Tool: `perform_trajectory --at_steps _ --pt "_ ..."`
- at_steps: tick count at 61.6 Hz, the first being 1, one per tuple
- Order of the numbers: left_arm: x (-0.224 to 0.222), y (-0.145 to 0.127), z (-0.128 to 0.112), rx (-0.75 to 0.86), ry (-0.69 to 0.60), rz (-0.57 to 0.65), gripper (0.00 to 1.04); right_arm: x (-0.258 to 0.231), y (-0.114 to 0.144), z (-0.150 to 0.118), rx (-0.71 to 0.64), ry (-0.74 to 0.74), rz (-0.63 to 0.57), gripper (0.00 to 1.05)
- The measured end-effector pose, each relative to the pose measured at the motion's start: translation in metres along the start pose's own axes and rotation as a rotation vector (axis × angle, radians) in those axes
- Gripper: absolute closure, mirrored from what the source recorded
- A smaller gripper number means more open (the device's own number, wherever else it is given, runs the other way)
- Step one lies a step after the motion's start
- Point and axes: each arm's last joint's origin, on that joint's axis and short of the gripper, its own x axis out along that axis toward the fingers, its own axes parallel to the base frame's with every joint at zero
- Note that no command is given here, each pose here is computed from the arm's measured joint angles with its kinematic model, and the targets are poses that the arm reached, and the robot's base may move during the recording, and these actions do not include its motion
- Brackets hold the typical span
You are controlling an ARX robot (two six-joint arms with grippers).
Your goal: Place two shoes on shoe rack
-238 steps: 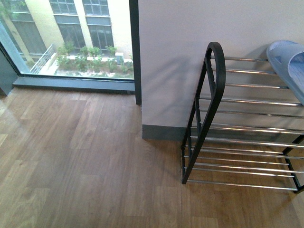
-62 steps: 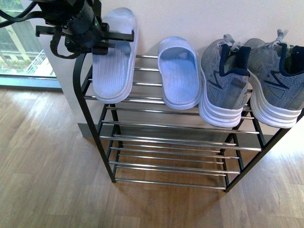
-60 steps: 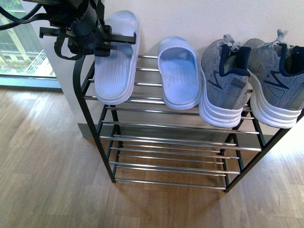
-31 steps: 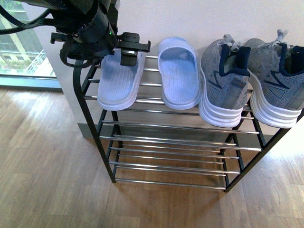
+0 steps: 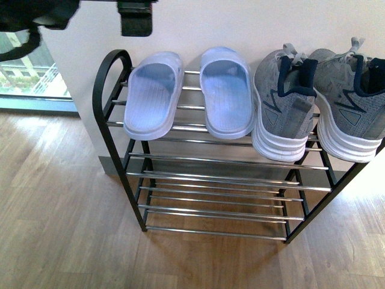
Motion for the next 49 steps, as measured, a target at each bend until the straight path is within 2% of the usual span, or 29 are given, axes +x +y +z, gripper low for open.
perform_trajectory --at_steps 14,25,40,49 --pt "-0.072 0.038 -0.016 -0.095 -0.073 -0.003 0.09 0.000 0.000 0.000 0.000 0.000 0.000 0.09" --pt "-0.122 0.074 -0.039 -0.168 -0.088 0.046 0.09 0.000 0.000 0.000 0.000 0.000 0.000 0.09" --pt "-0.172 0.112 -0.073 -0.227 -0.109 0.122 0.09 0.000 0.000 0.000 0.000 0.000 0.000 0.09" --pt "-0.193 0.125 -0.082 -0.267 -0.168 0.153 0.09 0.000 0.000 0.000 0.000 0.000 0.000 0.09"
